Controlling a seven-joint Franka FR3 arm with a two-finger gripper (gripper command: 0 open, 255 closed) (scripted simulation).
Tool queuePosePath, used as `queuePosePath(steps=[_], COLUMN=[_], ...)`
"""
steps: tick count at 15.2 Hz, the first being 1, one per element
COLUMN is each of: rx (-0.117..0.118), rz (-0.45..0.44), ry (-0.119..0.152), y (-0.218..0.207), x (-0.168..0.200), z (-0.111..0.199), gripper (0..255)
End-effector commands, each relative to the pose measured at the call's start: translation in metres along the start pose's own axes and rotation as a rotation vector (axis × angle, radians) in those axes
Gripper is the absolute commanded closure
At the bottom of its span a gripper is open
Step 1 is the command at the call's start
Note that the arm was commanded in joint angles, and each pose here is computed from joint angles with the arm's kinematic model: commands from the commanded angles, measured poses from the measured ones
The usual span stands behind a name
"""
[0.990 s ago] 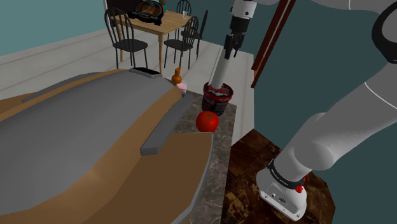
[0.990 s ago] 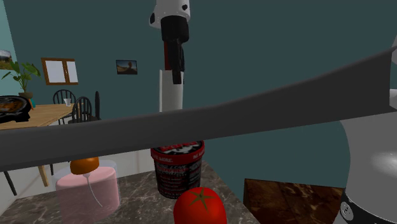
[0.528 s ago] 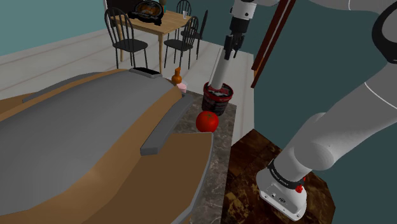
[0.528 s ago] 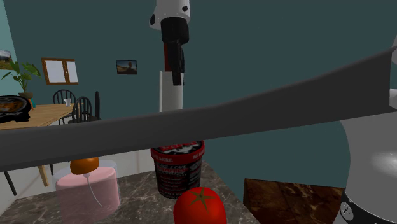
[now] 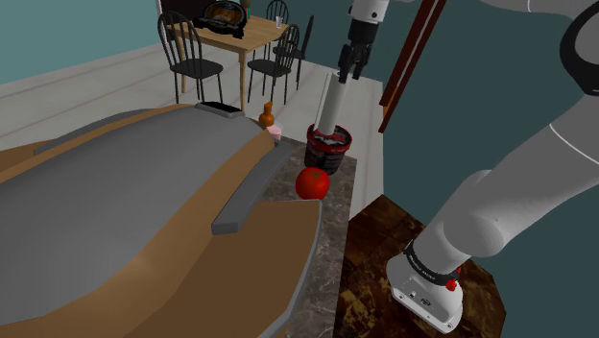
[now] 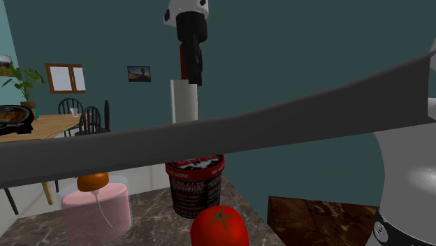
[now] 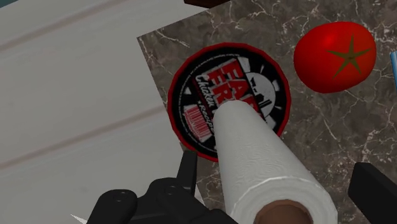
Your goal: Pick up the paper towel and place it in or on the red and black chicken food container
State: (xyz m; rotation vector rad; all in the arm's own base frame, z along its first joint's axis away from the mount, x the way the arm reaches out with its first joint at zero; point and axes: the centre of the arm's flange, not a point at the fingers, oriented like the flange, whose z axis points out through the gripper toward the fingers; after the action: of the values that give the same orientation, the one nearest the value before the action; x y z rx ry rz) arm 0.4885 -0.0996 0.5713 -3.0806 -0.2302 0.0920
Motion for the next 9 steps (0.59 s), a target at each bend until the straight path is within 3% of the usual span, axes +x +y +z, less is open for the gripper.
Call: queuePosePath(steps=[1,9], rx=[0.000,0.000], rz=[0.000,0.000], ry=[-0.001,-0.001], y=[0.000,0.000], x=[0.000,0.000], z=[-0.024,-0.035], gripper=[0,0])
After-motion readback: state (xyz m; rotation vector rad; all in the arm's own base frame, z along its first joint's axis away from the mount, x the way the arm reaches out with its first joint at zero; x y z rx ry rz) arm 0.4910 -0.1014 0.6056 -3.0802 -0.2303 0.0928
